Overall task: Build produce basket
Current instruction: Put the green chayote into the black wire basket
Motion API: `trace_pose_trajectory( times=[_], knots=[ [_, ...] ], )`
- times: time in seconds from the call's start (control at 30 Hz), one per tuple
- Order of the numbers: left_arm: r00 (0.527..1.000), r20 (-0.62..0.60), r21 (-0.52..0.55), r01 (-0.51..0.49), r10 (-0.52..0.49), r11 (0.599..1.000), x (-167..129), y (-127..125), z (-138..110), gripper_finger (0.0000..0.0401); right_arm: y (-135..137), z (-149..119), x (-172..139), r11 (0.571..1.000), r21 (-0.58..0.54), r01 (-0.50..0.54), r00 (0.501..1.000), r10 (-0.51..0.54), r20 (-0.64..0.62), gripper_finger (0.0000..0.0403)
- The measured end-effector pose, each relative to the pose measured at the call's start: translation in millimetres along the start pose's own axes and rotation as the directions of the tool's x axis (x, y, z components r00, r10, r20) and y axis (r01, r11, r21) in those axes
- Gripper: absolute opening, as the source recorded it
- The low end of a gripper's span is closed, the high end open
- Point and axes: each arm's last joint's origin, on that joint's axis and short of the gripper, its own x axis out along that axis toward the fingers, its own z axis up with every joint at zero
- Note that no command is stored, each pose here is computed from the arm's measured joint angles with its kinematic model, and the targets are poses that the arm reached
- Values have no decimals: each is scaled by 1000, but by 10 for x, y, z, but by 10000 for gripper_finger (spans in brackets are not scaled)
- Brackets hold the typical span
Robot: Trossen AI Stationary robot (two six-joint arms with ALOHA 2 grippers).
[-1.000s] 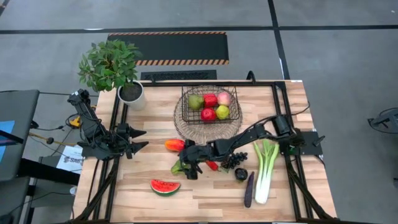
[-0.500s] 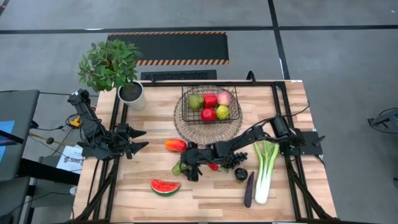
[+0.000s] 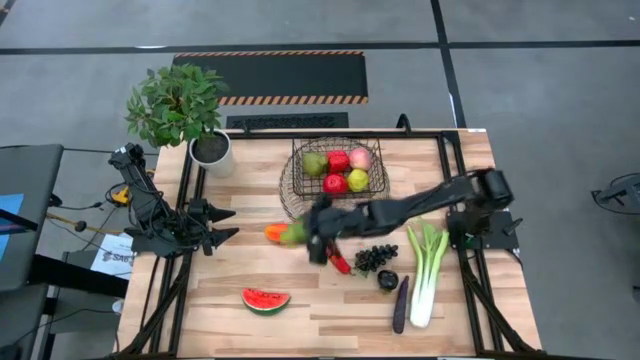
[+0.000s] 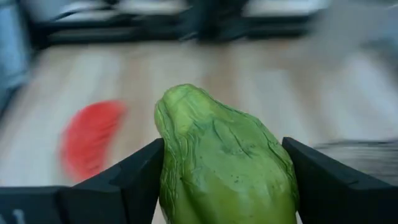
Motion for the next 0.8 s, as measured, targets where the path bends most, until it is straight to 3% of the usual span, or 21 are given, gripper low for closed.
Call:
trace_pose_trajectory(
  times=[0.07,0.13,0.27,0.43,0.6,0.8],
  knots=[
    [1000,0,0,0,0,1000,0,0,0,342,-168,135,-225,987,13,158,987,-159,28,301],
    [1000,0,0,0,0,1000,0,0,0,342,-349,224,-404,947,53,317,947,-319,44,301],
    [1000,5,1,-4,4,1000,0,1,1,342,-658,298,-546,863,172,475,872,-488,42,301],
    [1000,11,1,-7,7,1000,0,2,3,341,-942,196,-353,761,372,532,826,-563,-30,302],
    [1000,5,-7,-4,4,1000,0,1,2,341,-1128,-57,2,655,474,588,785,-602,-142,302],
    [1000,-11,-9,7,-7,1000,0,-2,-3,341,-1190,-247,243,632,506,587,795,-568,-213,302]
  ],
)
